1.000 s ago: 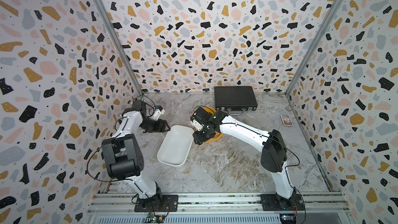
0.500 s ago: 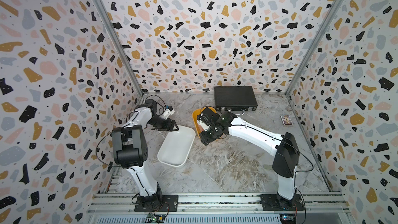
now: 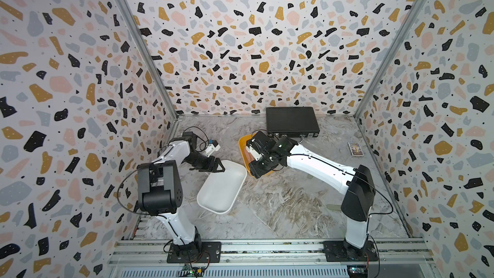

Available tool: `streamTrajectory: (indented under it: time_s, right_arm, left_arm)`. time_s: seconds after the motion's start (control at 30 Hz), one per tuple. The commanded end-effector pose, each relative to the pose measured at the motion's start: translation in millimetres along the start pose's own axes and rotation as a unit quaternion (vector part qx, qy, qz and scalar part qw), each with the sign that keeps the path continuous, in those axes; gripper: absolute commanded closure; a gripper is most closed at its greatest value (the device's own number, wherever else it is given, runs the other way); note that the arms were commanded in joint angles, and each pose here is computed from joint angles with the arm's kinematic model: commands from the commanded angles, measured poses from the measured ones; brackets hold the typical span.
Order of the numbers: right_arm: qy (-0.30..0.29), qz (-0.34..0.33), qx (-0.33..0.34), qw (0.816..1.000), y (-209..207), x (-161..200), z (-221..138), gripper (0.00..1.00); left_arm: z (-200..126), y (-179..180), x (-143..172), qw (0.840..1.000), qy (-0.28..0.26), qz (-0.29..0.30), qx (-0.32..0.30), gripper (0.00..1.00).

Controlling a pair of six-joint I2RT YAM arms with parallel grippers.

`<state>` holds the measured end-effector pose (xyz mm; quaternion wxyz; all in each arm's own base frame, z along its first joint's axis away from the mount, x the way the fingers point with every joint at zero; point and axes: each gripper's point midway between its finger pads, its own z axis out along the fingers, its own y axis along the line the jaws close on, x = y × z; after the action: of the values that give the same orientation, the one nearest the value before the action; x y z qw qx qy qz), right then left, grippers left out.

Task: Place the fruit knives into the storage box by color
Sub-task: Move the storage box to the center of the board.

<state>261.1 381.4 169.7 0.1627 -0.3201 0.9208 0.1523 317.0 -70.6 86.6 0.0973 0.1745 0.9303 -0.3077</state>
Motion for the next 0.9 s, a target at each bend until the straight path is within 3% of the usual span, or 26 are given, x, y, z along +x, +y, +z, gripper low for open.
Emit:
streamTrajectory:
  time_s: [0.0, 0.43, 0.87]
  right_arm:
    - [-0.001, -0.003, -0.001, 1.000, 0, -3, -3, 0.41]
    - [0.016, -0.003, 0.005, 1.000, -3, 5, 0, 0.41]
    - [0.052, 0.024, -0.004, 0.998, -10, 51, 21, 0.39]
  left_arm:
    - [-7, -27, 11, 0.999, -0.001, 0.020, 0.043, 0.29]
    - [10, -83, 39, 0.992, 0.056, 0.074, 0.088, 0.30]
    - [11, -100, 24, 0.991, 0.052, 0.092, 0.078, 0.30]
